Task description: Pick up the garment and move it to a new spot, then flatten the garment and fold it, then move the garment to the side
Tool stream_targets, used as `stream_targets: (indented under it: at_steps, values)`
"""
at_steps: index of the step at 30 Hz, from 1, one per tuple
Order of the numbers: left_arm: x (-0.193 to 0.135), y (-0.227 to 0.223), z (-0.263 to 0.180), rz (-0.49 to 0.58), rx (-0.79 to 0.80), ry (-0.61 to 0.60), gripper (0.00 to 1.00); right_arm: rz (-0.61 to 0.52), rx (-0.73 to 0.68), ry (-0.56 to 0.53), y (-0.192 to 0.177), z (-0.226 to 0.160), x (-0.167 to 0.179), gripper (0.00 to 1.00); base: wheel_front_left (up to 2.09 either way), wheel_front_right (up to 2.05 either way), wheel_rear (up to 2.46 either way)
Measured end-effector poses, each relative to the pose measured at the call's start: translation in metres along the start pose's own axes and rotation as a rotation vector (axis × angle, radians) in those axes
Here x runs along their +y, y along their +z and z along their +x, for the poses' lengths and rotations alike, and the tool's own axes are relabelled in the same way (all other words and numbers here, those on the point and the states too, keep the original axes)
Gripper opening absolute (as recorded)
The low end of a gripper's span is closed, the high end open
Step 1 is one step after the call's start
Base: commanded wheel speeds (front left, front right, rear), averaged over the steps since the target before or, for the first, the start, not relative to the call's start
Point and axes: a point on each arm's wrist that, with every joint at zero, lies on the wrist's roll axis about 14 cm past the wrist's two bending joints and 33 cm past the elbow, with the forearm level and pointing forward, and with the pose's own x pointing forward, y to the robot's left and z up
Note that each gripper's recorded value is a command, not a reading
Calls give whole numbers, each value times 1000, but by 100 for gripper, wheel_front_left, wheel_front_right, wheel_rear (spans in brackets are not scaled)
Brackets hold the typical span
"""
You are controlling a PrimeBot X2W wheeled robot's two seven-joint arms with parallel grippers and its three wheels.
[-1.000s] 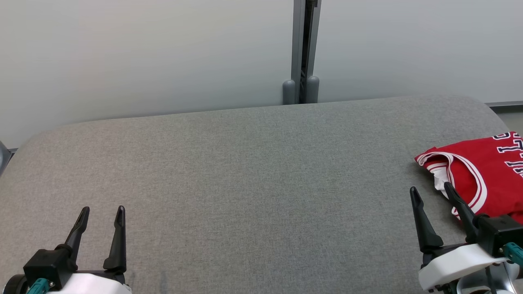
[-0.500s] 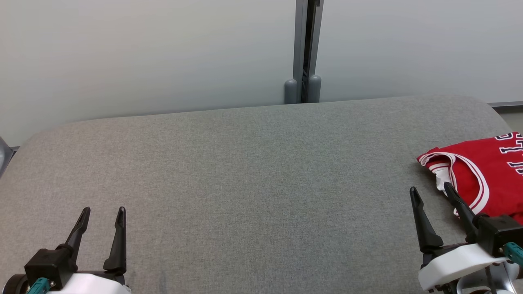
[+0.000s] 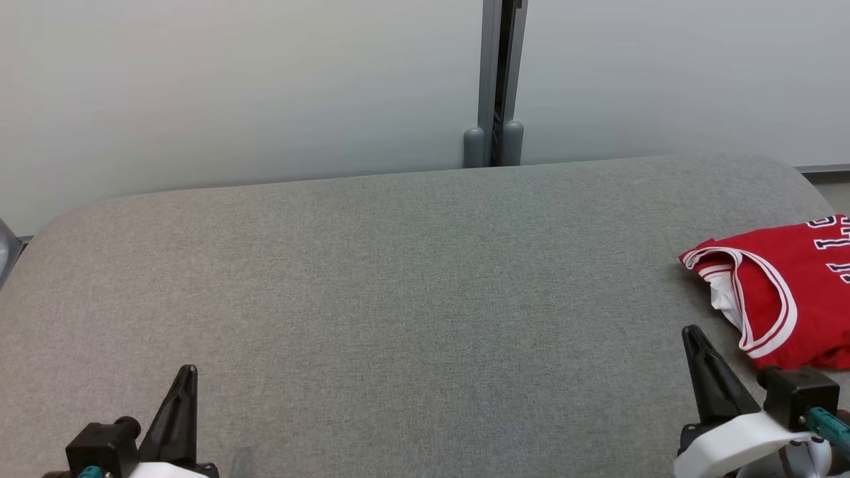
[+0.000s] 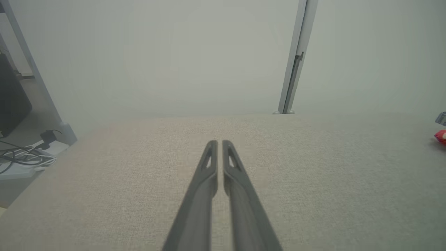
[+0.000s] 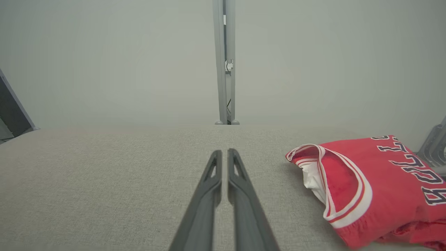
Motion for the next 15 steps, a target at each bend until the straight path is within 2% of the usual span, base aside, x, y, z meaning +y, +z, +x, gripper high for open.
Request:
stream_targets:
  at_steps: [15]
  values:
    - [14, -12, 11, -265, 70, 66, 0, 288, 22, -2, -9, 12, 0, 0, 0, 0, 0]
